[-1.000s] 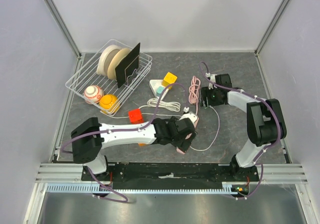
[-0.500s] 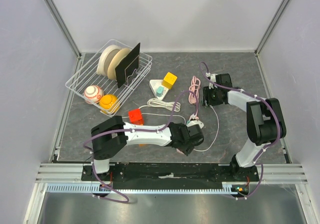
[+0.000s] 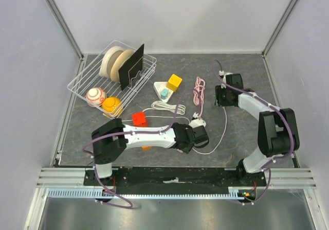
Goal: Insert the plug
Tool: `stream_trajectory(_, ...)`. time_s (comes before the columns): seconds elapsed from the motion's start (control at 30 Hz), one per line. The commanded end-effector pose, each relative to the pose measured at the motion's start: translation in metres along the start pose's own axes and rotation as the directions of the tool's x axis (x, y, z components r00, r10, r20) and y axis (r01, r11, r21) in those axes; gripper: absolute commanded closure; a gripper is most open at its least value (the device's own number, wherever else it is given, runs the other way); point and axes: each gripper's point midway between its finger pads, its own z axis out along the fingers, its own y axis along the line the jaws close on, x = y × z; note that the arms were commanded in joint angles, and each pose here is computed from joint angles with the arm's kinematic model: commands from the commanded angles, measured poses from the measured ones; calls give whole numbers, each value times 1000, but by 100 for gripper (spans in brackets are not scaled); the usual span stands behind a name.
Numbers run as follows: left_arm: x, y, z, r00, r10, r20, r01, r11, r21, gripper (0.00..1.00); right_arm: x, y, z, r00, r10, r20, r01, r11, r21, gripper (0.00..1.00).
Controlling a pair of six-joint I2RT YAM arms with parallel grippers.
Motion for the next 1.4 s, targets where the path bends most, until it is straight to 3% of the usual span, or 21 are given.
stream_trajectory(0.0, -59, 53, -45, 965, -179, 189, 200, 975, -95, 98, -46, -48, -48, 965, 191, 182, -222, 961, 165, 100)
stream_trajectory(0.17, -92, 103, -58, 925, -270, 268, 315, 939, -141, 98, -57, -99, -105, 879, 347, 326, -427, 878, 216, 100)
stream_trajectory(0.37, -125, 133, -45, 897, -313, 312, 380, 907, -181, 98, -59, -107, -138, 844, 373, 385, -470, 859, 200, 100)
stream_trajectory(0.57, -169, 125, -26, 872, -306, 383, 384, 912, -144, 98, -40, -71, -120, 849, 428, 311, -458, 888, 27, 100)
stream_trajectory(0.83, -218, 82, 10, 867, -299, 399, 331, 944, -11, 98, -27, -54, -111, 861, 431, 269, -434, 899, -53, 100)
stream_trajectory(1.03, -197, 64, 62, 916, -258, 308, 279, 960, -27, 98, -29, -48, -114, 868, 416, 270, -410, 908, -83, 100)
stream_trajectory(1.37, -132, 41, 77, 945, -265, 190, 276, 960, -37, 98, -36, -39, -122, 864, 419, 281, -397, 908, -132, 100)
